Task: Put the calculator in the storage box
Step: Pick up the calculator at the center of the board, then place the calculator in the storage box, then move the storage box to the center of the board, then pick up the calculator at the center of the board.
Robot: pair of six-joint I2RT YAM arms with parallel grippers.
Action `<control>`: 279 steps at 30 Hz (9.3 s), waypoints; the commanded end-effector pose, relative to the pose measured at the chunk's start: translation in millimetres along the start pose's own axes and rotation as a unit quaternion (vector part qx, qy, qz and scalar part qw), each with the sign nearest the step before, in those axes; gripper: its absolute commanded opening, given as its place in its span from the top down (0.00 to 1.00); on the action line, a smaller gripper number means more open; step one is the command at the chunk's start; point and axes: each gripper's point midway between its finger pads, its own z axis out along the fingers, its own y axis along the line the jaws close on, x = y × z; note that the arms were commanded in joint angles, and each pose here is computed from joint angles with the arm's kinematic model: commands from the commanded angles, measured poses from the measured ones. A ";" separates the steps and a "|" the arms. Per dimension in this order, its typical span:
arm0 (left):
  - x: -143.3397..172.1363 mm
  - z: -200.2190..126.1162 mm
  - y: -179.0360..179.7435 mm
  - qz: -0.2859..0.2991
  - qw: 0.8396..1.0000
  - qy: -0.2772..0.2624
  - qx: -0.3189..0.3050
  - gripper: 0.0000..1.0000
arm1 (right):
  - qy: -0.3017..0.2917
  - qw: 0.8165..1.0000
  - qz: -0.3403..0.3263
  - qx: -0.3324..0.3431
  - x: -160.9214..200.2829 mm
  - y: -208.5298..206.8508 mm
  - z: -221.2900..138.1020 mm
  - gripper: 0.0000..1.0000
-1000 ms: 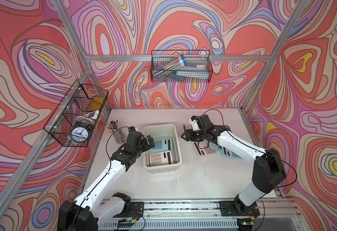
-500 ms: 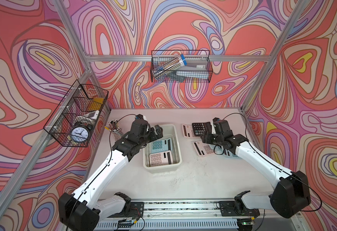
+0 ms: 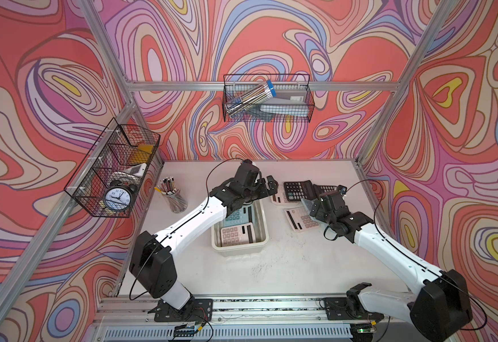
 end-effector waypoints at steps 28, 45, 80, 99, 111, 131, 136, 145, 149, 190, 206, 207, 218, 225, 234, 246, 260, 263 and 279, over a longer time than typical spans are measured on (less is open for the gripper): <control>114.4 187.8 -46.6 -0.136 0.971 0.195 0.013 0.38 | -0.146 0.985 0.091 0.021 -26.1 -52.3 -42.0 0.02; 139.9 217.0 -39.4 -0.153 0.966 0.210 -0.001 0.58 | -0.143 0.986 0.091 0.012 -24.4 -50.1 -41.9 0.02; 65.8 17.7 -62.2 0.063 0.981 0.182 0.000 1.00 | -0.154 0.985 0.081 0.014 -22.2 -54.4 -41.4 0.02; -9.8 -108.9 -7.3 0.062 0.992 0.108 0.018 1.00 | -0.119 0.990 0.060 -0.038 -5.2 -27.0 -18.3 0.02; -12.8 -115.7 71.7 -0.001 0.993 0.117 -0.009 1.00 | -0.089 0.994 0.036 -0.048 5.9 -12.0 0.4 0.02; 15.5 -48.0 177.1 -0.067 0.979 0.147 -0.127 1.00 | -0.072 0.995 0.027 -0.071 9.8 -1.2 2.6 0.02; 12.5 -33.1 188.0 -0.069 0.976 0.151 -0.140 1.00 | -0.068 0.995 0.024 -0.070 12.5 -0.4 5.9 0.02; 10.0 -12.7 204.3 -0.074 0.973 0.151 -0.159 1.00 | -0.054 0.996 0.016 -0.072 17.4 4.9 13.7 0.02; 9.2 -7.1 210.3 -0.075 0.971 0.153 -0.170 1.00 | -0.055 0.995 0.016 -0.077 17.5 6.1 12.9 0.02; 47.0 -149.1 204.8 -0.047 0.972 0.033 -0.227 0.04 | -0.010 0.979 -0.048 -0.200 39.1 55.2 17.8 0.02; 71.7 -126.0 208.0 -0.073 0.980 0.050 -0.179 0.37 | 0.042 0.980 -0.054 -0.188 56.6 63.0 39.3 0.05; 69.0 -123.2 207.8 -0.073 0.980 0.049 -0.179 0.39 | 0.041 0.980 -0.054 -0.187 56.5 63.0 39.3 0.05; 37.5 -93.6 216.4 -0.075 0.973 0.037 -0.213 0.83 | 0.038 0.980 -0.053 -0.191 53.3 63.0 34.7 0.06; 13.6 -79.1 213.9 -0.042 0.971 0.046 -0.231 0.90 | 0.032 0.980 -0.051 -0.190 49.7 61.1 30.5 0.06; 3.5 -74.4 220.7 0.010 0.957 0.093 -0.274 0.79 | 0.024 0.981 -0.049 -0.188 46.4 58.3 26.0 0.06; -9.6 -100.3 207.5 0.027 0.952 0.074 -0.297 0.41 | 0.014 0.981 -0.044 -0.189 41.1 56.2 20.2 0.06; 0.2 -79.9 59.7 0.110 0.981 0.033 -0.159 0.32 | -0.085 0.991 0.008 -0.105 7.6 5.9 -6.0 0.02; 9.1 -65.3 33.4 0.122 0.982 0.046 -0.135 0.32 | -0.109 0.989 0.023 -0.099 1.7 -4.5 -15.5 0.02; 96.5 62.1 -18.7 0.161 0.964 0.161 -0.135 0.38 | -0.169 0.980 0.064 -0.084 -11.7 -32.7 -43.8 0.02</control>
